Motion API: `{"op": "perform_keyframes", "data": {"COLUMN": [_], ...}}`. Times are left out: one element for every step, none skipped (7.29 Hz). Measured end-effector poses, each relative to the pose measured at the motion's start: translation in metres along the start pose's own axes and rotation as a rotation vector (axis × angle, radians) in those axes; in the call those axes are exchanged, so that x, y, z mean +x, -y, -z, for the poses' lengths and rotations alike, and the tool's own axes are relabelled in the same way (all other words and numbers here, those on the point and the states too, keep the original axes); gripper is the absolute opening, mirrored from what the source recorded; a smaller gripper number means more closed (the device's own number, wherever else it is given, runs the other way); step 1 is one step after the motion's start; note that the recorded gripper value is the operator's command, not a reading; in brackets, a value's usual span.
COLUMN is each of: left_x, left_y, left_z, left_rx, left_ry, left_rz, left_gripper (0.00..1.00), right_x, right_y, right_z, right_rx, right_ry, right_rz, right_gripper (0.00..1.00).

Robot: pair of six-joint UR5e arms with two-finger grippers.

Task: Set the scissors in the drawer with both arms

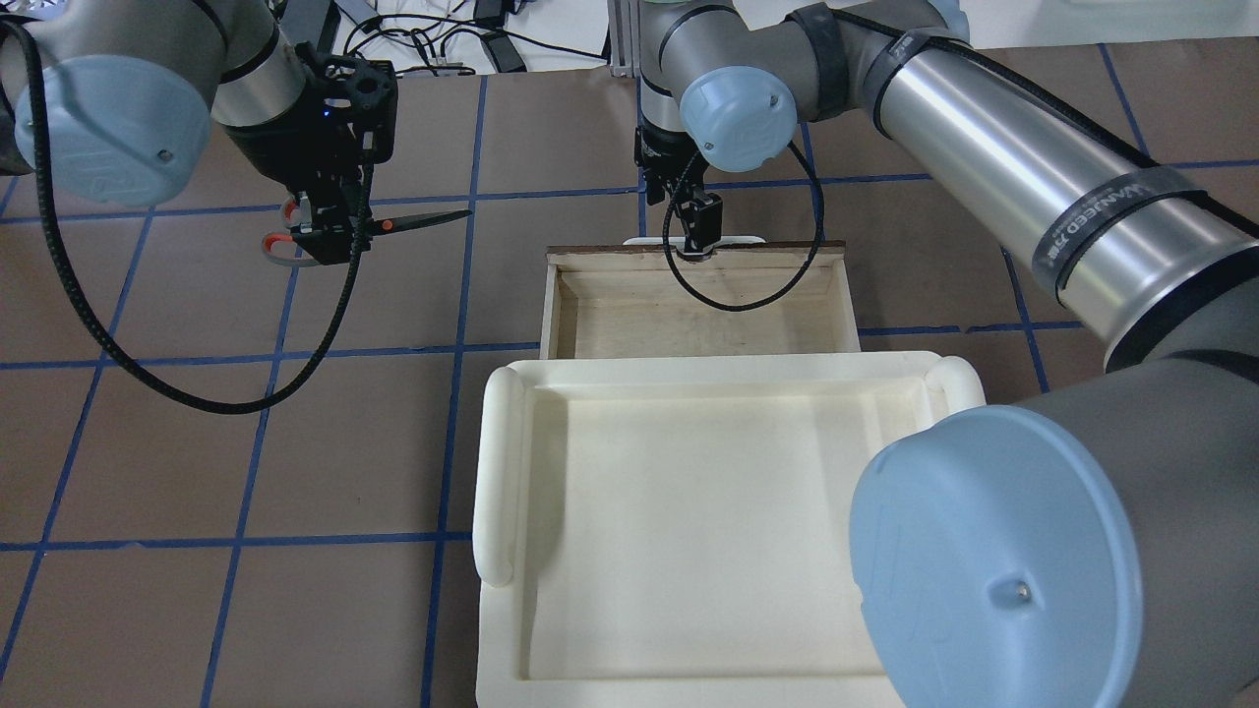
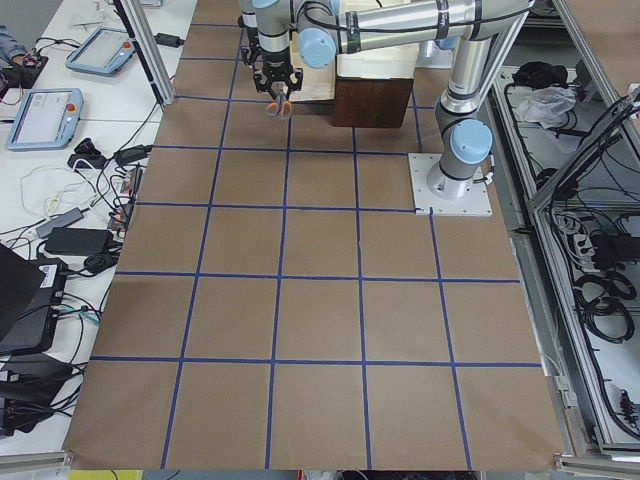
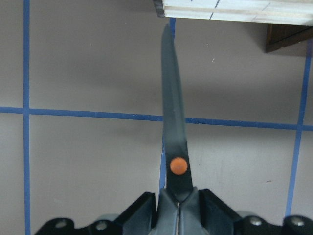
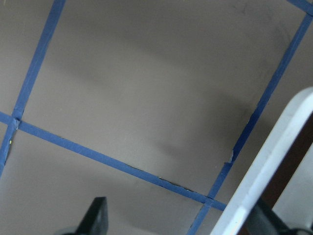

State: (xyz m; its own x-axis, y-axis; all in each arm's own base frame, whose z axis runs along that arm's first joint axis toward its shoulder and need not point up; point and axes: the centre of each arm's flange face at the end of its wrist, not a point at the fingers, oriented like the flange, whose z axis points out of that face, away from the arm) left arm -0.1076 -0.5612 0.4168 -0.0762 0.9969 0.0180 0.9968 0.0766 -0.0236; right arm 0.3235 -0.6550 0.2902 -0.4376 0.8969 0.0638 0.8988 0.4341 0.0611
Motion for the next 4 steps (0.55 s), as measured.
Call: {"op": "perform_keyframes", "data": {"left_x": [0.0,0.0,0.0,0.001], "left_y": [0.0,0.0,0.0,0.002], "left_z": [0.0,0.0,0.001,0.002], "left_rx": [0.001,0.001,0.002,0.009], "left_ry": [0.0,0.001,0.001,0.003], "left_rz": [0.0,0.0,-0.001,-0.001], "left_gripper": [0.0,0.0,0.0,0.0], "right_x": [0.004,0.01,0.021,0.034], "right_y": [0.0,-0.001,-0.002,-0.003], "right_z": [0.009,0.024,0.044,0.069], "right_rx": [0.002,0.003,0.008,0.019], "right_ry": [0.007,0.011,0.01,0.01], "right_rz": [-0.003,-0.006,-0.007,0.01], "right_gripper": [1.0,1.0,1.0,1.0]}}
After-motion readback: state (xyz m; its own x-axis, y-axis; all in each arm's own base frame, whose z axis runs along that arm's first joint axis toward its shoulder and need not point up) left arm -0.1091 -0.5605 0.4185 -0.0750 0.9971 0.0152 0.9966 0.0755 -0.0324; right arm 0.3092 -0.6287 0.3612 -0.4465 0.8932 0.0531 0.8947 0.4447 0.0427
